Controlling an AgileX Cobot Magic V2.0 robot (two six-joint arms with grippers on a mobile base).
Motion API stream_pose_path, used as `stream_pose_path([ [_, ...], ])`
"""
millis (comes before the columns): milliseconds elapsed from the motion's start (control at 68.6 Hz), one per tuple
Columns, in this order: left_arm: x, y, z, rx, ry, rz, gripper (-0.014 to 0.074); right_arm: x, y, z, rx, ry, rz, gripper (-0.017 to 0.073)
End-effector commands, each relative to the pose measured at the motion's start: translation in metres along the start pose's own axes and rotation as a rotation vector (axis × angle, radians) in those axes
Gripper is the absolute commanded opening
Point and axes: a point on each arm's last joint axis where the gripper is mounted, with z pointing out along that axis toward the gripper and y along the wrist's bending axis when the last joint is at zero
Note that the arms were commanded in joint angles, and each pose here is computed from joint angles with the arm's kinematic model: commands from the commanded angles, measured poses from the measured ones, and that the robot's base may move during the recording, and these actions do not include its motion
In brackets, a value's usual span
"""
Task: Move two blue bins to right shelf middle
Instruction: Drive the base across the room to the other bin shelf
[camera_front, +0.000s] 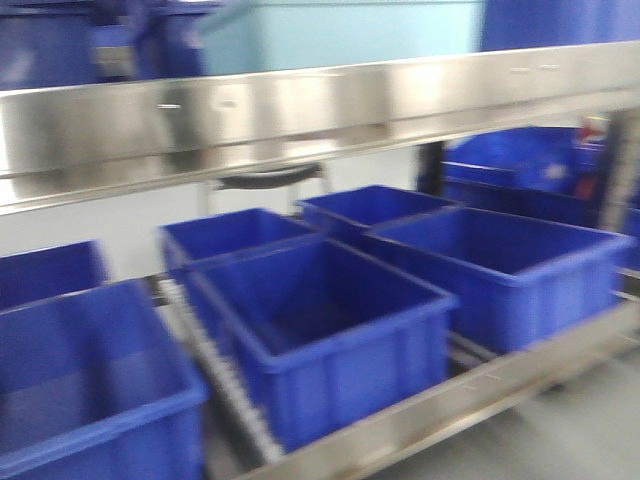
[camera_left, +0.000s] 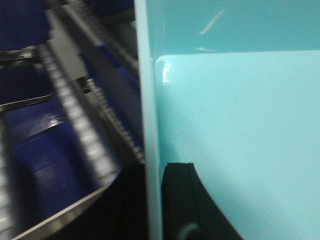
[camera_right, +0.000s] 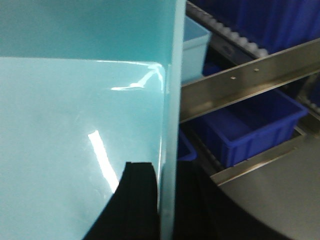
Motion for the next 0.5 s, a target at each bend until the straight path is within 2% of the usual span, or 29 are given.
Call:
stream_pose_path([
  [0, -0.0053, -0.0028, -0.0053, 0.033, -0.048, 0.01, -0.0111, -0.008, 0.0006, -0.0056, -0.023, -0.069, -0.012, -0.0162],
  [481, -0.0053, -0.0028, -0.0053, 0.033, -0.048, 0.01, -0.0111, -0.008, 0.0006, -0.0056, -0.023, -0.069, -0.012, -0.0162],
])
